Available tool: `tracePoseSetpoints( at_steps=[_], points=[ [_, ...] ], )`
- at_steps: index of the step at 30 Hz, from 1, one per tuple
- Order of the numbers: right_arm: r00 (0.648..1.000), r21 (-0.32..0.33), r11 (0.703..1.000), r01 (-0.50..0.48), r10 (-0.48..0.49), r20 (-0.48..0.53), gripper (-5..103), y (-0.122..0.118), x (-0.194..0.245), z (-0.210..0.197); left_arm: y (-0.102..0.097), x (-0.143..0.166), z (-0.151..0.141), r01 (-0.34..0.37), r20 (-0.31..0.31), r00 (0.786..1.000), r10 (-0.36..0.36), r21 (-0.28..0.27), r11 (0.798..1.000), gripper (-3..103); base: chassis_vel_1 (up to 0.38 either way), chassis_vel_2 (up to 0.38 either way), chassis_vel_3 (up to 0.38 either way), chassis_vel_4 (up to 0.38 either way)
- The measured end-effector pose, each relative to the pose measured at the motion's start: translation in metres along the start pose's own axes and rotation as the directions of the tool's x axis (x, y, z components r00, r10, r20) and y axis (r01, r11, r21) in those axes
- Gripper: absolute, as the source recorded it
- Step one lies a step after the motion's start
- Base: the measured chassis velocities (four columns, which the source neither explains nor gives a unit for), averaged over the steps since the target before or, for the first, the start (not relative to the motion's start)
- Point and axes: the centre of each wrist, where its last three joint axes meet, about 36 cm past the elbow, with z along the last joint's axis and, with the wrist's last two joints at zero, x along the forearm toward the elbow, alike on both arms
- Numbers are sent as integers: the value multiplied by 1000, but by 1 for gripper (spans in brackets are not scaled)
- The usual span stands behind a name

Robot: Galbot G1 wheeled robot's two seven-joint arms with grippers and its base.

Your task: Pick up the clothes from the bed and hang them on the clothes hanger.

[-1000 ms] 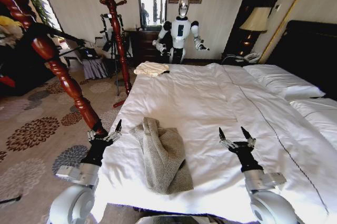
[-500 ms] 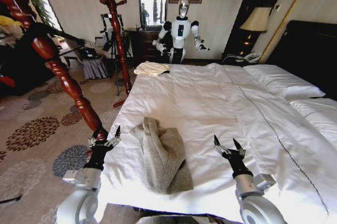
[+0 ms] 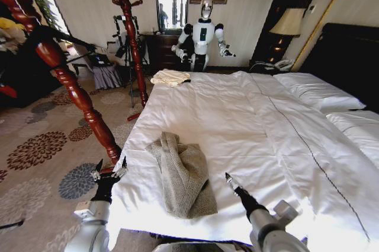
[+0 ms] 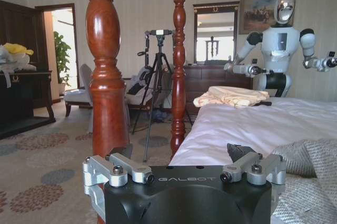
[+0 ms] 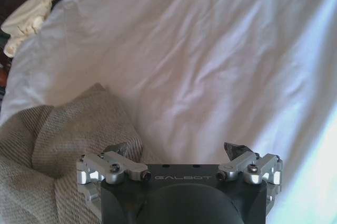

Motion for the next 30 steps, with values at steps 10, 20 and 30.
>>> tracePoseSetpoints(
  at_steps=[10,20,30],
  points=[
    [994,-35,999,-10,6,-106,100,7,4,30,7,1,9,36,-22,999,-36,-6,999,100,0,0,0,0],
    [987,-19,998,-56,53,-150,100,1,-9,71,5,0,6,35,-22,999,-35,4,999,100,0,0,0,0],
    [985,-30,999,-35,29,-168,83,4,-19,72,5,1,5,37,-21,999,-37,6,999,100,0,0,0,0]
  ],
)
